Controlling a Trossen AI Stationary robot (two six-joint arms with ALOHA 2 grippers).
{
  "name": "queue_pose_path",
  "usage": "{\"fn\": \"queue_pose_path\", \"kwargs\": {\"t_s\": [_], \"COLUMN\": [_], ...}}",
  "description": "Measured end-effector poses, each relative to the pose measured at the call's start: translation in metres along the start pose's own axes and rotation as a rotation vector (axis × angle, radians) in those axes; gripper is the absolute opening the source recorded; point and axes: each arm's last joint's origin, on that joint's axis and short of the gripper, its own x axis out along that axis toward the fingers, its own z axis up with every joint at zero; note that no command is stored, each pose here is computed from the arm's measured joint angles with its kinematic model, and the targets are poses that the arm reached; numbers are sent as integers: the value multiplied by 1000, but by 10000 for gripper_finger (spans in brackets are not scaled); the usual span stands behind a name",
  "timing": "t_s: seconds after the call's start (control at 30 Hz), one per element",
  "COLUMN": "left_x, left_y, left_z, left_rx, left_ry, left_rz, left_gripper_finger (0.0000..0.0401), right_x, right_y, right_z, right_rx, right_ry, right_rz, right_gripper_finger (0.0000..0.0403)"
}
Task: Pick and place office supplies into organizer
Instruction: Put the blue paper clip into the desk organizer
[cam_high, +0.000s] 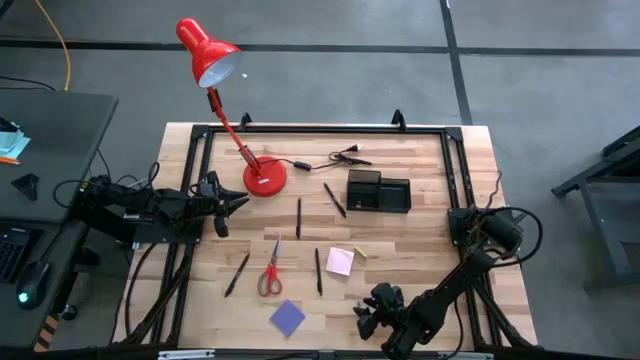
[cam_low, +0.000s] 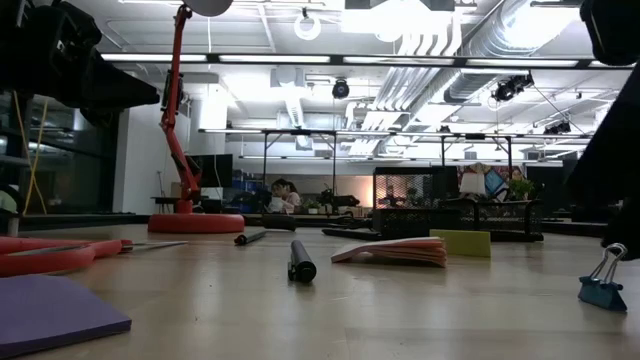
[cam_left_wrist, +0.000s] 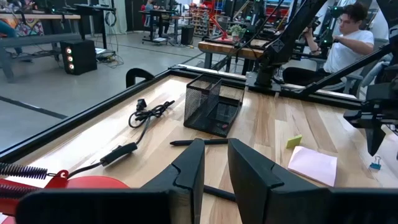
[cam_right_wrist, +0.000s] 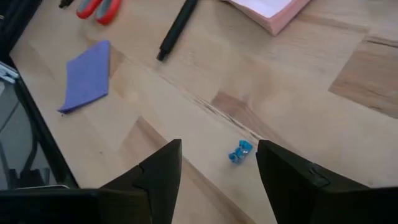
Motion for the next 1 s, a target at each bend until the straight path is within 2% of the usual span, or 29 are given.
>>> {"fn": "queue_pose_path", "kwargs": {"t_s": [0.47,0.87,1.0], "left_x": [0,0,0], "left_y": [0,0,0], "left_z": [0,0,0], "left_rx": [0,0,0], "left_ry": [0,0,0], "left_rz": [0,0,0], "left_gripper_finger": [61,61,63], "right_x": [10,13,16], "right_y": [-4,-5,-5], "right_z": [-3,-2,-4], "right_rx": [44,35,48], "right_ry": [51,27,19], "right_rz": [-42,-42,-37], "right_gripper_finger": [195,194,182]}}
